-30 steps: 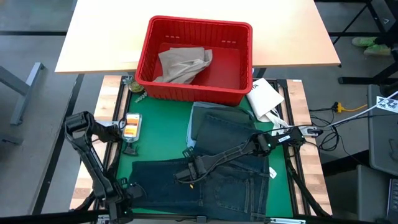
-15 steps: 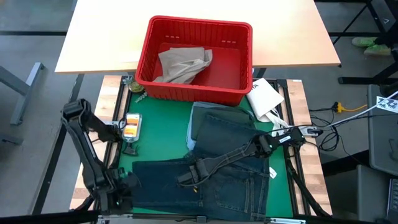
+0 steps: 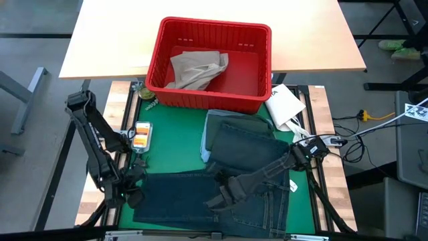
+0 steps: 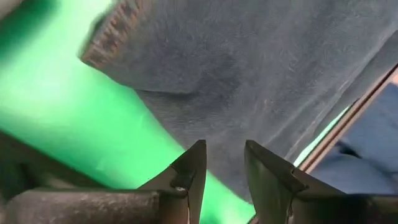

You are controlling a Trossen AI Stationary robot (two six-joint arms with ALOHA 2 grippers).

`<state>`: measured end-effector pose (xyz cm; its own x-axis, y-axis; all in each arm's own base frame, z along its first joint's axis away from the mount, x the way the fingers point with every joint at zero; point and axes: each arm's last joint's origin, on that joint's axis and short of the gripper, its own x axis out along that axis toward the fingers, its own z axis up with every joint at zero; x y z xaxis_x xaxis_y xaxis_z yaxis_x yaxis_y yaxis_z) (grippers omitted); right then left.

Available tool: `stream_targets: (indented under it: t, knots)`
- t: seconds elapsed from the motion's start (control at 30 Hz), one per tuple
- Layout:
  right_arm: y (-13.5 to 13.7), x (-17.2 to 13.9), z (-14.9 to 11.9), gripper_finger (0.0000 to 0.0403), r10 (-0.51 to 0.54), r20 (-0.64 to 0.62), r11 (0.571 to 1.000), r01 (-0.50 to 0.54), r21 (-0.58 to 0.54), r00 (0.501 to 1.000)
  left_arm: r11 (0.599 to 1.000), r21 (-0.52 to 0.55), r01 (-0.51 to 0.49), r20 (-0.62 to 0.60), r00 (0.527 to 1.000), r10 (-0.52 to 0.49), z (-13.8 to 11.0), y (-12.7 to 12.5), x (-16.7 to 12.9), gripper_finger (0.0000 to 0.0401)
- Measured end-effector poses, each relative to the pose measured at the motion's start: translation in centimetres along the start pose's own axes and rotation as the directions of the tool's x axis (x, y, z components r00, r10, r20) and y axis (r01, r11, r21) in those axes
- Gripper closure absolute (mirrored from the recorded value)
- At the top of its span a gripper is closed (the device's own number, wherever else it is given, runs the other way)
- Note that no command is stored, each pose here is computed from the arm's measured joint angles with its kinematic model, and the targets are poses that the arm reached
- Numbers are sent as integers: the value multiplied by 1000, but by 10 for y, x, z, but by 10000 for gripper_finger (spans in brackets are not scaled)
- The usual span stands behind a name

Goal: Fold Laundry from Bin
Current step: Fold the dark blue pants

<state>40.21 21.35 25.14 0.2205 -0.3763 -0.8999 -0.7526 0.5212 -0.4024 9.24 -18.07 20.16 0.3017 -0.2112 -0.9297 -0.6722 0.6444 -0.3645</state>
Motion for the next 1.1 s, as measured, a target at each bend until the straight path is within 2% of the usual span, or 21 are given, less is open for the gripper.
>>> stream_targets:
  t: [0.13,0.43,0.67,0.83,1.0,1.1]
  knots:
    - [11,-15,-1,265,-8,13,999,8,-39,1000,998,-37,57,-20,998,-57,1,11,12,296]
    - [20,-24,1,265,-11,34,998,14,-65,999,1000,-27,3,-28,1000,-4,3,22,22,293]
    - [20,-25,1,265,-6,39,998,9,-63,999,997,-43,-60,-73,996,57,3,31,28,243]
    - [20,-25,1,265,-5,41,998,7,-55,999,997,-76,-29,-84,996,22,3,37,38,204]
    - [20,-25,1,265,2,44,999,0,-51,999,996,-87,22,-116,993,-32,4,44,48,194]
    - [20,-25,1,265,2,44,1000,-1,-30,999,995,-102,5,-117,993,-17,7,45,50,195]
